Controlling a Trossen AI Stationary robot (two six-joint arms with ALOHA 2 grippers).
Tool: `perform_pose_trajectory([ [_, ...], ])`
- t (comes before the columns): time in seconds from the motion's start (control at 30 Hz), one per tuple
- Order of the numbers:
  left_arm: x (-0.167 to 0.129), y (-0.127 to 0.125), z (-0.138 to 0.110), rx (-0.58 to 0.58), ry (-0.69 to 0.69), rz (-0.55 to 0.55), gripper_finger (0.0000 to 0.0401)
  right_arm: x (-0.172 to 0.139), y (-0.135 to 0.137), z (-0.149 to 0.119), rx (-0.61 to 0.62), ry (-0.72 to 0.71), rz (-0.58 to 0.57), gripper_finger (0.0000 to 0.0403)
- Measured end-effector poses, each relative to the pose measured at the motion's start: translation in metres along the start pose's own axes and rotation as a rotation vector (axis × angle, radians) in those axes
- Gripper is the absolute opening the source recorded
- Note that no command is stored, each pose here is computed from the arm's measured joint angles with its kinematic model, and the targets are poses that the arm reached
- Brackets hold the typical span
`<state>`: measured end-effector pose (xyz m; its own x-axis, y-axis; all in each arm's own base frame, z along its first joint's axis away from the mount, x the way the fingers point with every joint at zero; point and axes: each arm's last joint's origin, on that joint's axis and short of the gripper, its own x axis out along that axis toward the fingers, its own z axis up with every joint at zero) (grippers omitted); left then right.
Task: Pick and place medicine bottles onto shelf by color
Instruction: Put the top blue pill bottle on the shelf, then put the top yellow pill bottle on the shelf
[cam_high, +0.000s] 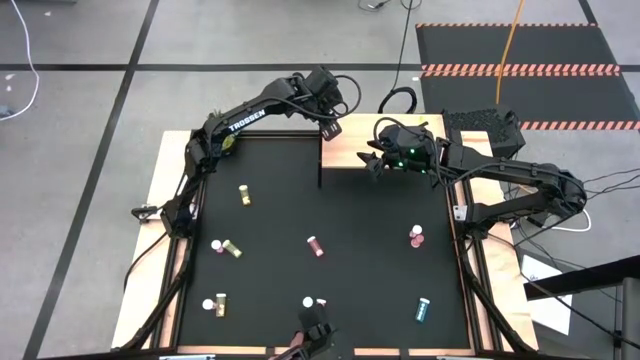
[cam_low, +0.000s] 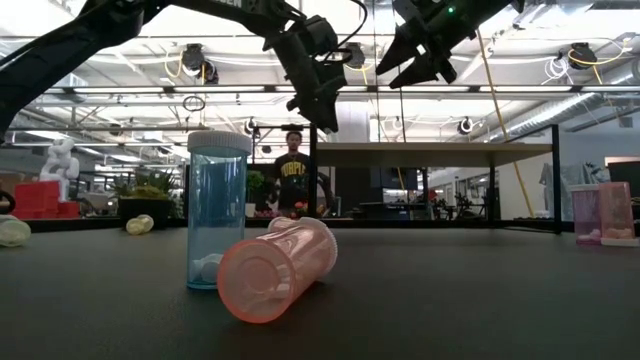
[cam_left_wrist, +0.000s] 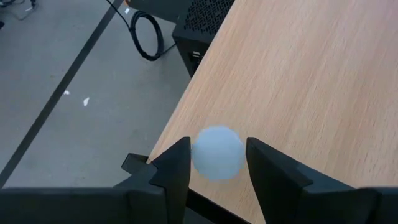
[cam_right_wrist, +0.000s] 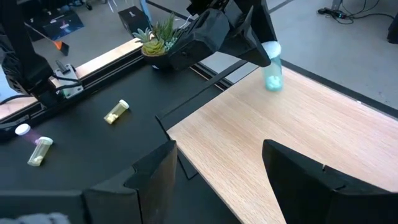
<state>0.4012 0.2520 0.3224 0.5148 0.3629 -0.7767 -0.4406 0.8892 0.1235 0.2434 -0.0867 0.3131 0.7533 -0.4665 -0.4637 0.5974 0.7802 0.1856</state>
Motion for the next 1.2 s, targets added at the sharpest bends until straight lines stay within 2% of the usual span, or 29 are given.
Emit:
perform_pose_trajectory([
  [0.33,0.000,0.001,0.004,0.004,-0.040,0.007,0.0171,0.000,0.000,0.001,0.018,-0.014,0.005,0.0233],
  [0.53,-0.021,0.004,0.007,0.008,-0.074,0.025,0.0171,0.000,0.001,0.001,0.029,-0.013,0.006,0.0233],
  [0.67,-0.056,0.005,0.008,0.029,-0.099,0.034,0.0171,0.000,0.001,0.002,0.030,-0.012,0.029,0.0233],
  [0.8,-0.107,0.006,0.006,0.058,-0.139,0.051,0.0171,-0.001,0.010,0.010,-0.045,-0.059,0.244,0.0233],
  [0.87,-0.137,0.007,0.000,0.062,-0.147,0.057,0.0171,-0.004,0.015,0.018,-0.090,-0.133,0.355,0.0233],
  [0.93,-0.167,0.008,-0.007,0.058,-0.160,0.062,0.0171,-0.007,0.018,0.027,-0.090,-0.225,0.414,0.0233],
  [1.03,-0.211,0.011,-0.022,0.000,-0.182,0.061,0.0171,-0.003,0.016,0.037,0.021,-0.316,0.403,0.0232],
  [1.1,-0.235,0.011,-0.030,-0.032,-0.218,0.063,0.0171,0.007,0.012,0.036,0.095,-0.288,0.382,0.0229],
  [1.2,-0.257,0.007,-0.045,-0.074,-0.247,0.052,0.0170,0.026,0.012,0.027,0.071,-0.219,0.406,0.0224],
])
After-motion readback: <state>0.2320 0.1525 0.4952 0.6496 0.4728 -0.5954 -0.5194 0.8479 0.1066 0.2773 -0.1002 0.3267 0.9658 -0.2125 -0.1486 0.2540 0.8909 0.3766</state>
